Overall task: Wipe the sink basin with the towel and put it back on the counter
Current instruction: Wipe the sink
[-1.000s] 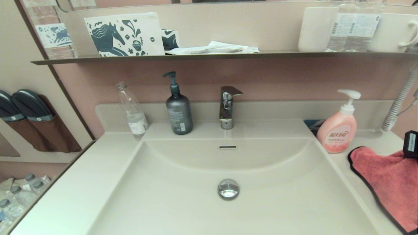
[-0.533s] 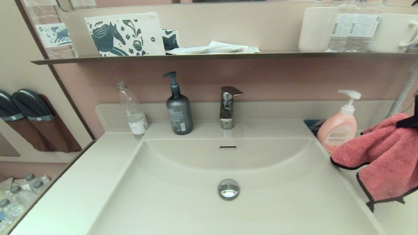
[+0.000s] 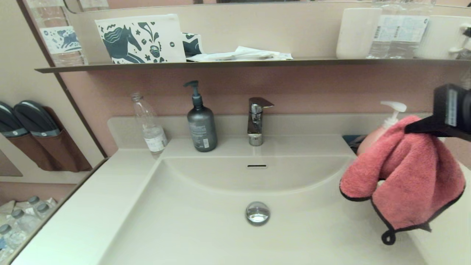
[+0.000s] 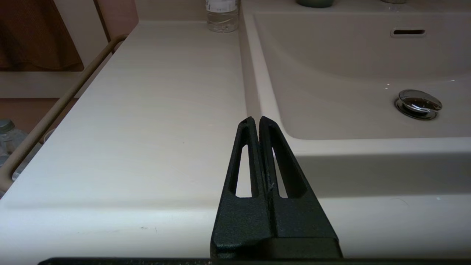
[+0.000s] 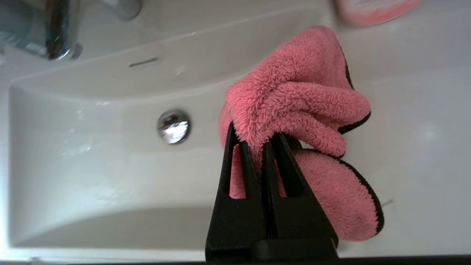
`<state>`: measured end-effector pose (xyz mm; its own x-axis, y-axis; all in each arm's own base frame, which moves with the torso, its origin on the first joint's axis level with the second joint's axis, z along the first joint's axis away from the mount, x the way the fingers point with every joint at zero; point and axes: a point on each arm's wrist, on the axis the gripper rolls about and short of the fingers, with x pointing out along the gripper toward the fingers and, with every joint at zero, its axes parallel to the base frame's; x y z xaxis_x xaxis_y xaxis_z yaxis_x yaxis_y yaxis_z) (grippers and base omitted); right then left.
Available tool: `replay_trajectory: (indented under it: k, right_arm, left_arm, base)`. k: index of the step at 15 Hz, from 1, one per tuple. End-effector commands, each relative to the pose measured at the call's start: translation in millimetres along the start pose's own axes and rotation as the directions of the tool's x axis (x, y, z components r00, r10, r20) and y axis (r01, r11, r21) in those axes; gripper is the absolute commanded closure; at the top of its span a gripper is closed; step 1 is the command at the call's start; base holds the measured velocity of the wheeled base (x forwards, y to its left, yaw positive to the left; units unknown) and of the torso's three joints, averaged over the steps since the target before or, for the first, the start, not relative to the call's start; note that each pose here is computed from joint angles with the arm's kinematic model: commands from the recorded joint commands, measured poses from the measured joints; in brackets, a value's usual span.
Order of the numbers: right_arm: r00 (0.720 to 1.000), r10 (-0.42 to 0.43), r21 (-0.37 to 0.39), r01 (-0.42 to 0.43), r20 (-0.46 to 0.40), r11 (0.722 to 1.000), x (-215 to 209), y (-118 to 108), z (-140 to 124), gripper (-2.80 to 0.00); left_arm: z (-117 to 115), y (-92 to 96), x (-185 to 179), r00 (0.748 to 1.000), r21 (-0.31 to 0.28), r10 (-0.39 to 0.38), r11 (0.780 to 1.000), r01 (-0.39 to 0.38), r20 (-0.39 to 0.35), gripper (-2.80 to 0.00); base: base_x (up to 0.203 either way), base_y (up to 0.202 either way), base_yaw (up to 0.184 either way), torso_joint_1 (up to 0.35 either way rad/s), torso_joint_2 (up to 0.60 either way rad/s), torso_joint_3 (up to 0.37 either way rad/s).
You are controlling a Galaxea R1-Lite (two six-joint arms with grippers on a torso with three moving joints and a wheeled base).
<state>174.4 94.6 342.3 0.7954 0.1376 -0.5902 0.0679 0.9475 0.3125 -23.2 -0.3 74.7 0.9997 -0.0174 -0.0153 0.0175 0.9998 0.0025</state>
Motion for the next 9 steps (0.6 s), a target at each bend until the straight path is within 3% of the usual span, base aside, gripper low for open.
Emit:
replay_trajectory:
  k: [1, 4, 9]
  right_arm:
    - [0.995, 0.005, -0.014, -0.007, -0.097, 1.0, 35.2, 31.6, -12.2, 0.0]
    - [0.988, 0.069, 0.014, -0.067, -0.14, 0.998, 57.8, 71.7, -24.9, 0.0]
    - [0.964, 0.064, -0.088, -0.089, -0.258, 0.992, 107.8, 127.5, -71.9, 0.0]
  left_arm:
    - [0.0, 0.0, 0.1, 1.0, 0.0, 0.001, 1.0, -0.001, -0.002, 0.0]
    - [0.0, 0.0, 0.1, 1.0, 0.0, 0.001, 1.0, -0.001, -0.002, 0.0]
    - [0.0, 0.0, 0.1, 1.0, 0.0, 0.001, 1.0, -0.001, -0.002, 0.0]
  base:
    - [0.0, 0.0, 0.0, 0.0, 0.0, 0.0]
    - [0.0, 0.0, 0.0, 0.0, 0.0, 0.0]
    - [0.0, 0.0, 0.0, 0.0, 0.0, 0.0]
